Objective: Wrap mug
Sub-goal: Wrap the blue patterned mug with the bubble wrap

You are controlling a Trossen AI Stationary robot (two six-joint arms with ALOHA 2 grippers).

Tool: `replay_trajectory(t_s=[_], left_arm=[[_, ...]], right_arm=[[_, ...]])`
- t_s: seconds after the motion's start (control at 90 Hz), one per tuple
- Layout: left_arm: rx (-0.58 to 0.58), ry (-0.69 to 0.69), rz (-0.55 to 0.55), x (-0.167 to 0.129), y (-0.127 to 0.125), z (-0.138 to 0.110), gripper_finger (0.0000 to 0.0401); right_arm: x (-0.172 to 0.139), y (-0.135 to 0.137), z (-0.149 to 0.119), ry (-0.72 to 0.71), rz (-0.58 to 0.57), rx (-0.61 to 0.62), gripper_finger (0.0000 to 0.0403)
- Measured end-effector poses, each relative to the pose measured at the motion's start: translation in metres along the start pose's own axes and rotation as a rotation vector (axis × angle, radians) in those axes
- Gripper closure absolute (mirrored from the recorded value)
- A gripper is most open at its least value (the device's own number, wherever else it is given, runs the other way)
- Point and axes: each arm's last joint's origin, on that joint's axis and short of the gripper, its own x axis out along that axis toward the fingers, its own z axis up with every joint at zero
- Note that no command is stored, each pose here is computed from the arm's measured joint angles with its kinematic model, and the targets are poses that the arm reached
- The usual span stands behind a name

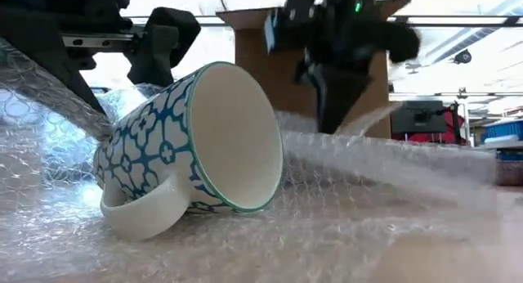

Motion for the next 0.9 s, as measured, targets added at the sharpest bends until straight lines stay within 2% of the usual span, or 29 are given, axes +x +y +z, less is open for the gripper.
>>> replay_trajectory(t_s=[0.189,0.544,0.722,0.9], left_arm=[[0.0,0.0,0.0,0.0,0.0,0.0,0.0163],[-0.007,-0.001,0.002,0.0,0.0,0.0,0.017],[-0.011,-0.001,0.002,0.0,0.0,0.0,0.0169],[-0.02,-0.001,0.002,0.0,0.0,0.0,0.0176]], right_arm=[[-0.03,0.02,0.008,-0.019,-0.008,-0.019,0.0402],[-0.079,0.043,0.031,-0.234,0.021,-0.094,0.0403],[-0.087,0.054,0.044,-0.39,0.041,-0.163,0.0403],[-0.083,0.063,0.053,-0.483,0.095,-0.205,0.0403]])
